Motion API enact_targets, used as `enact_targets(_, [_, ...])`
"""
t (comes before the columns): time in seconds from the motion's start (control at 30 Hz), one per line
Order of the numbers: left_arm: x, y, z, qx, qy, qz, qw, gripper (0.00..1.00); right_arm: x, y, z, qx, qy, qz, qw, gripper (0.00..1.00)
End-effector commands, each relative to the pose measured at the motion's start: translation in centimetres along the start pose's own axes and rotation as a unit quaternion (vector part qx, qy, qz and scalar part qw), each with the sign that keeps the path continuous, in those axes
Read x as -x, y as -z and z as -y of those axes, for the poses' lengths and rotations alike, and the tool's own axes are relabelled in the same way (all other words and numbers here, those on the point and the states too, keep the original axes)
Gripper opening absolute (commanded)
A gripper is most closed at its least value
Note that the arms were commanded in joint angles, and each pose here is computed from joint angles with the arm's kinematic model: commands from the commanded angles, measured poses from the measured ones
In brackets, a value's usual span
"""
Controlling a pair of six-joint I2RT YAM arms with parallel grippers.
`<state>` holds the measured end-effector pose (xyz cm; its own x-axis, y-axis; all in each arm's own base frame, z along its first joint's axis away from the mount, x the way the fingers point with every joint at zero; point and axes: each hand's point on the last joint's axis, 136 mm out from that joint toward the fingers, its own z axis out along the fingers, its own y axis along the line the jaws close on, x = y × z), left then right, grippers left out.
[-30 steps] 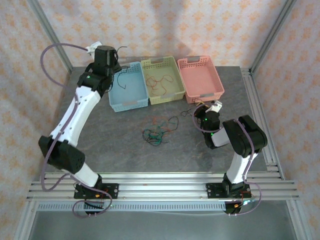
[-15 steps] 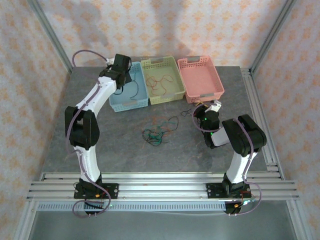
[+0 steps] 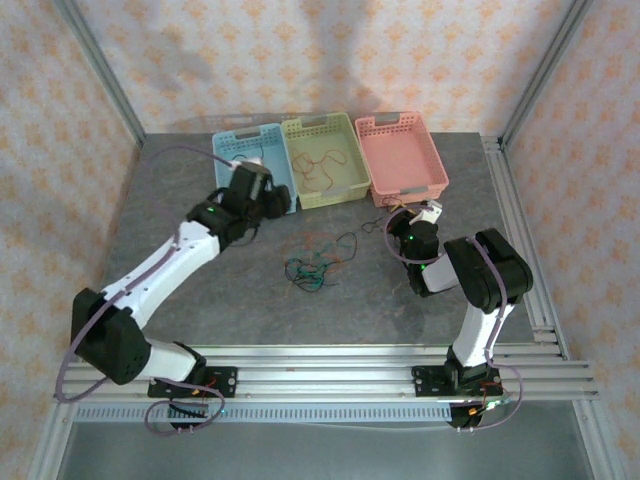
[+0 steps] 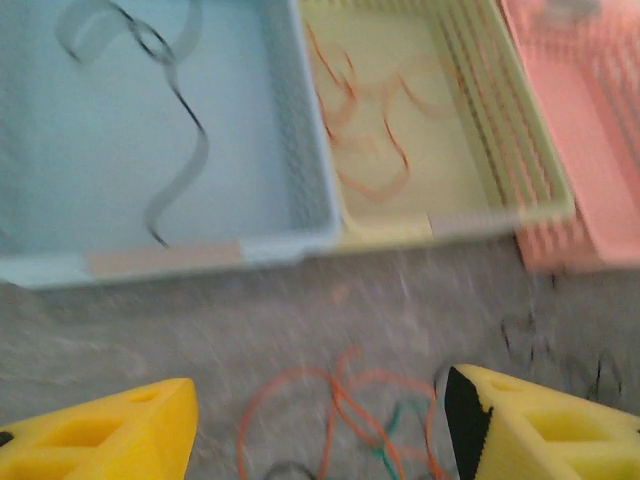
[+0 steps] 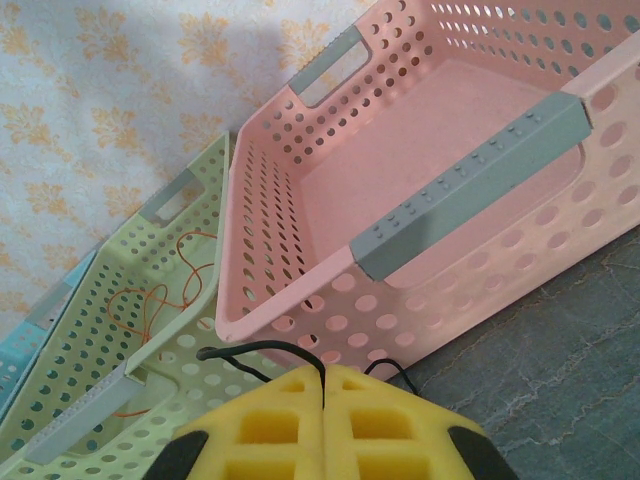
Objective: Untangle the cables
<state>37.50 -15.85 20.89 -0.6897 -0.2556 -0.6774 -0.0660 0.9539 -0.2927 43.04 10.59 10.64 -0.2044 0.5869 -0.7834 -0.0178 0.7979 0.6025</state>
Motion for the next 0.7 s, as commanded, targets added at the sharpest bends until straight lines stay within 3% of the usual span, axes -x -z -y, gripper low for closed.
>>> enact_targets(0.0, [-5.2, -2.0, 1.1, -0.003, -0.058, -0.074, 0.996, 0.67, 0.2, -0.4, -0.4, 0.007, -0.007, 0.004, 1.0, 0.0])
enact_targets(0.23, [-9.8, -4.8, 3.4, 0.028, -0.122, -0.138, 0.983, 0.67, 0.1, -0.4, -0.3, 0.007, -0.008, 0.002, 1.0, 0.0])
enact_targets(0.43, [-10.8, -6.7, 4.2, 0.07, -0.137, -0.143, 0.978, 0.66, 0.1, -0.4, -0.2, 0.005, -0.01, 0.003, 1.0, 0.0])
enact_targets(0.67, [-9.7, -8.2, 4.6, 0.114, -0.152, -0.135, 0.973, 0.54, 0.0, -0.5, -0.3, 0.008, -0.013, 0.002, 1.0, 0.0])
